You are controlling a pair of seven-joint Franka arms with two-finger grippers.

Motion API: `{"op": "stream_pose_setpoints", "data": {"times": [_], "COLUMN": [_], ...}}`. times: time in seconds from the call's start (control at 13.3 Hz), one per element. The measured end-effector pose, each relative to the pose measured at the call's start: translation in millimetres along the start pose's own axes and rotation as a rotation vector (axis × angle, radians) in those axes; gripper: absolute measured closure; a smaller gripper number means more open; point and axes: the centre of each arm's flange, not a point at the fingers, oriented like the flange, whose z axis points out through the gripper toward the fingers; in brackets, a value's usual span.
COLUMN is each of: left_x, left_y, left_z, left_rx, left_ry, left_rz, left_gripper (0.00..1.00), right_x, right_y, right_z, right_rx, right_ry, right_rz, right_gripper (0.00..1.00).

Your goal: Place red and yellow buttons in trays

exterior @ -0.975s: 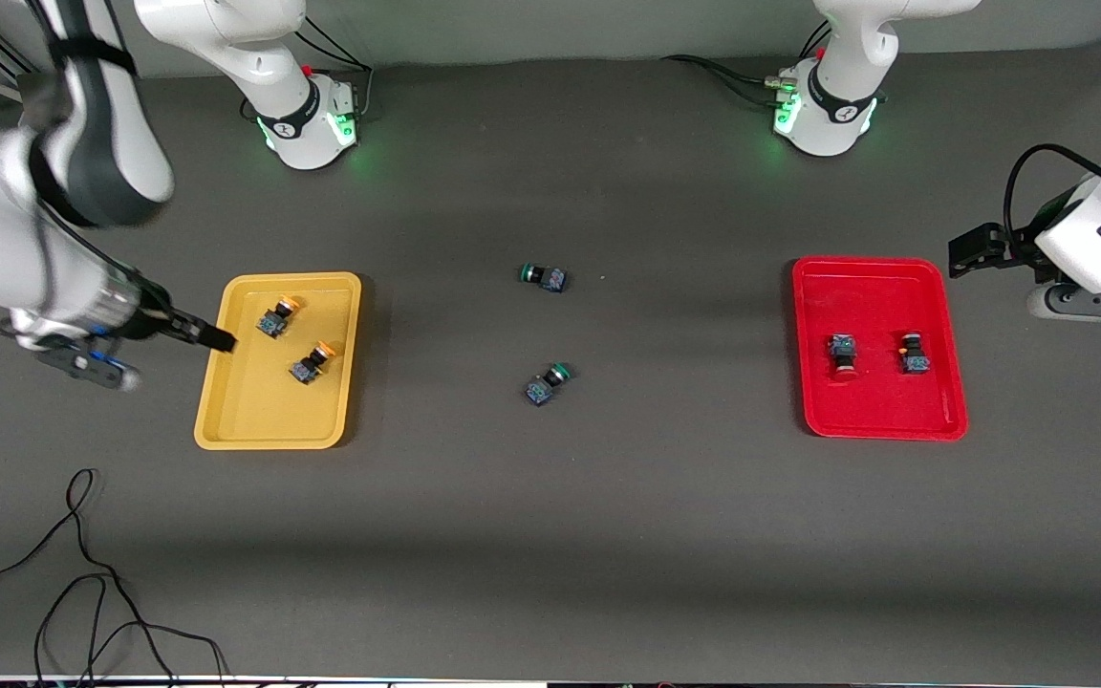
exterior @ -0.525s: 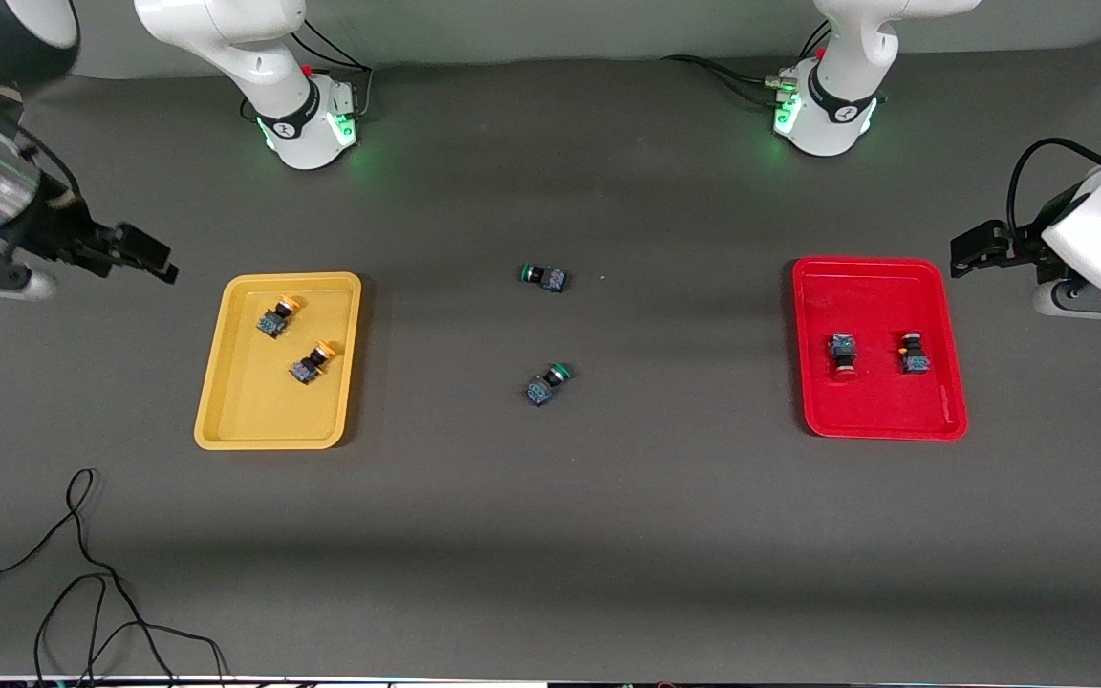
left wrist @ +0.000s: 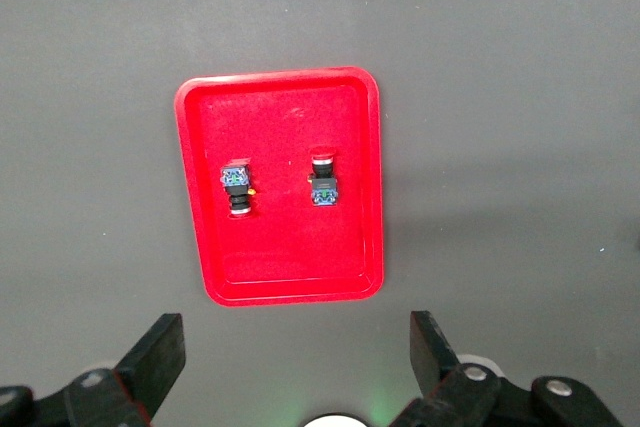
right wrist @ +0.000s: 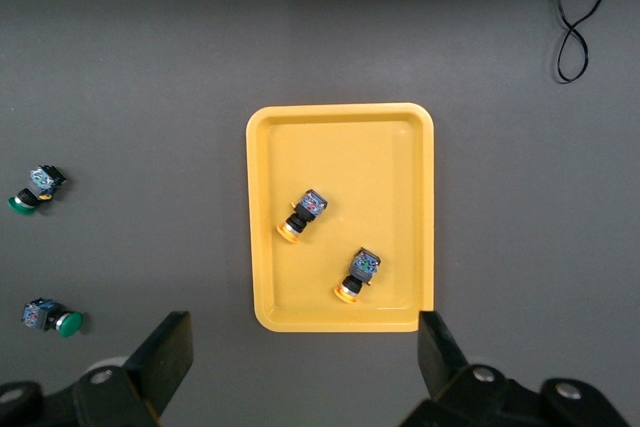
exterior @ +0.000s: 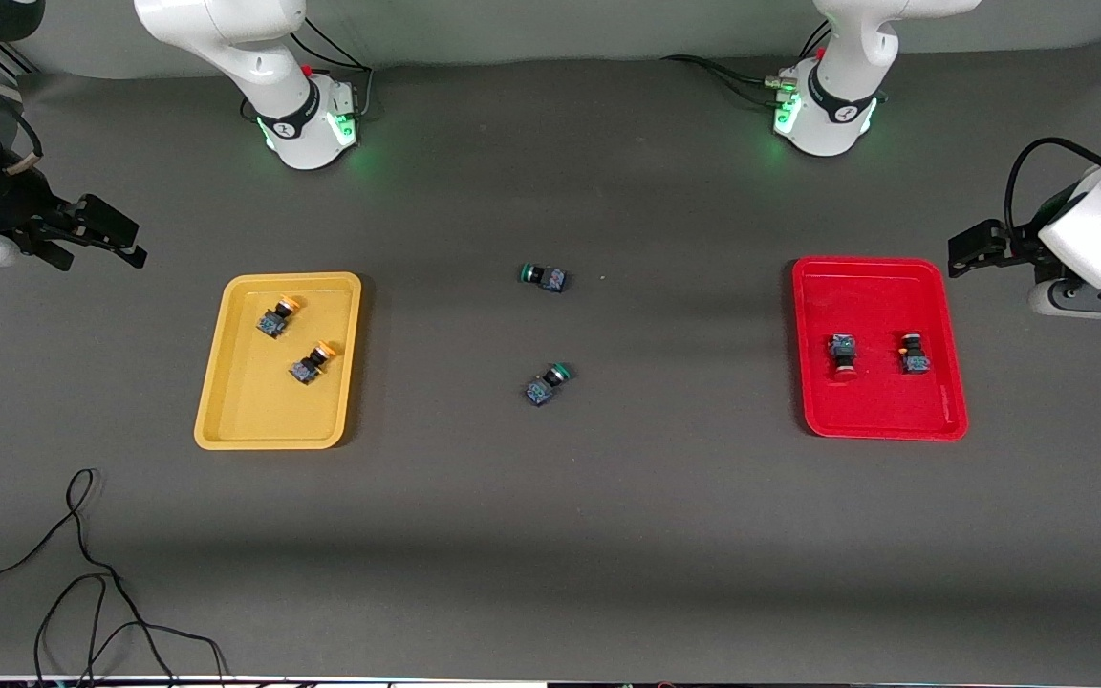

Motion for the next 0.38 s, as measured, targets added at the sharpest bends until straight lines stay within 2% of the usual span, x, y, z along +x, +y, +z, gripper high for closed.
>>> {"op": "stream_pose_setpoints", "data": {"times": [0.38], "left_x": [0.3], "left_y": [0.3], "left_z": [-0.7], "left_rx": [0.0], "left_ry": [0.003], "left_rz": [0.001], "left_gripper": [0.0], "right_x": [-1.2], "right_y": [-4.3], "right_z": [1.5], "right_rx": [-0.004], "right_ry": [-0.02], "right_rz": [-0.009], "right_gripper": [0.0]}}
